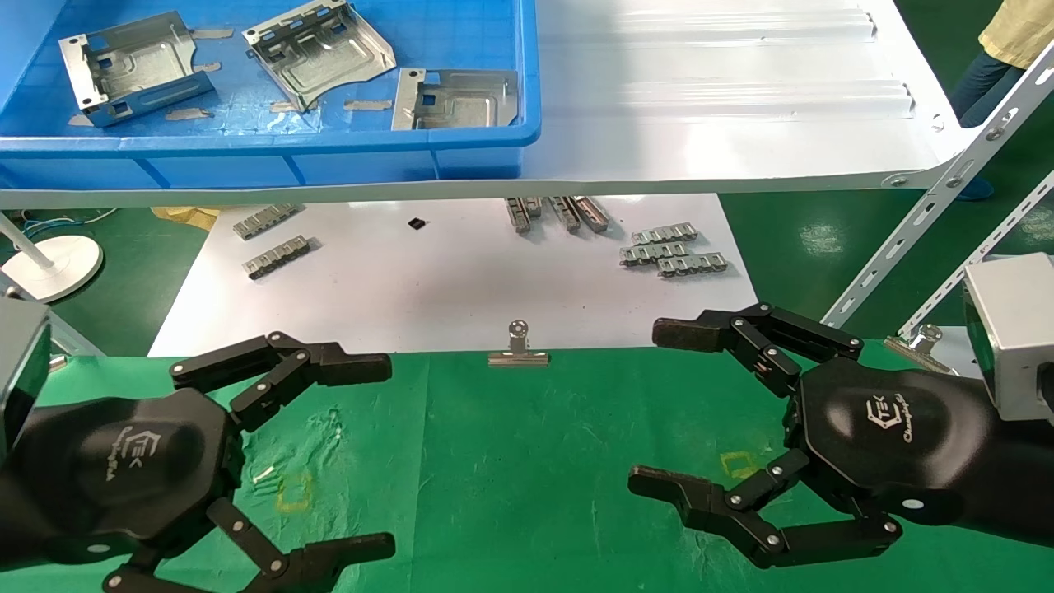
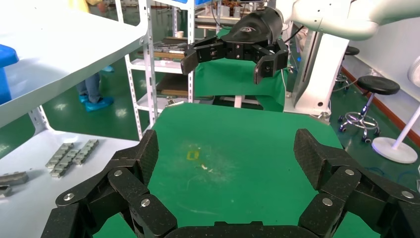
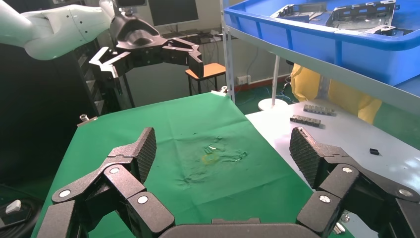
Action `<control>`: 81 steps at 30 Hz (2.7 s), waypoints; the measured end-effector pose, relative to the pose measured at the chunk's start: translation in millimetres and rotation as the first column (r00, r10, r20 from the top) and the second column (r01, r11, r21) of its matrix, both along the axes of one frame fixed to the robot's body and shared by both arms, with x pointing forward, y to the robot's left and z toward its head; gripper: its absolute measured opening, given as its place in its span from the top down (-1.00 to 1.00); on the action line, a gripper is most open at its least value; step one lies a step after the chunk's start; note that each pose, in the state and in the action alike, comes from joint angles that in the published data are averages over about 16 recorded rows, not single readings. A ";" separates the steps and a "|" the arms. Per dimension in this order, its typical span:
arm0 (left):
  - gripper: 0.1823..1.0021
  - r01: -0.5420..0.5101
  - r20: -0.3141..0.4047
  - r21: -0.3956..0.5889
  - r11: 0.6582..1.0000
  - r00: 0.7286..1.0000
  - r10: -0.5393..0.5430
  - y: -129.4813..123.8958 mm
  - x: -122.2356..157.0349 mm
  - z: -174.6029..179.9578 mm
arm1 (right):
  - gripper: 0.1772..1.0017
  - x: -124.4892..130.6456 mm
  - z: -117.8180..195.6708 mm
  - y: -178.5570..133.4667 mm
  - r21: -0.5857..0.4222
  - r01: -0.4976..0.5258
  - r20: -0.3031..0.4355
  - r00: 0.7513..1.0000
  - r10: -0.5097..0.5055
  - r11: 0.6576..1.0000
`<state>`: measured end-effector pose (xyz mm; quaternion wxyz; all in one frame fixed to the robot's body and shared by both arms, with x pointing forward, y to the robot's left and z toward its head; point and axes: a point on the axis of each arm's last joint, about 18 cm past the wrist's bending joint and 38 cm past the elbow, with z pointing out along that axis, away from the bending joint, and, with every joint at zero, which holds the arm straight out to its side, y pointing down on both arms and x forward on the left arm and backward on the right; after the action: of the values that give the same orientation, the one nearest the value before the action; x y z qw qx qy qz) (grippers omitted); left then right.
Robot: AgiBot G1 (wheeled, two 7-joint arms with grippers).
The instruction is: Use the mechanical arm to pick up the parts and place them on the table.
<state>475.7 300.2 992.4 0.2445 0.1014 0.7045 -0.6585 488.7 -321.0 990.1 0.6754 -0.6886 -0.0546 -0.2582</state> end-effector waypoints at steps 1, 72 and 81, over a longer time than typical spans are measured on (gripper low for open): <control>-1.00 0.000 0.000 0.000 1.000 1.000 0.000 0.0 0.0 0.0 | -1.00 0.0 0.0 0.0 0.000 0.000 0.000 1.000 0.000 1.000; -1.00 -0.006 0.020 -0.004 1.000 1.000 0.006 1.7 -1.3 6.9 | 0.93 0.0 0.0 0.0 0.000 0.000 0.000 1.000 0.000 1.000; -1.00 -0.135 0.167 -0.051 0.989 0.976 0.142 10.7 13.6 70.8 | 0.96 0.0 0.0 0.0 0.000 0.000 0.000 1.000 0.000 1.000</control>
<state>489.3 310.9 1063.2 0.3511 0.1031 0.6732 -0.6426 488.7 -321.0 990.1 0.6754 -0.6886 -0.0546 -0.2582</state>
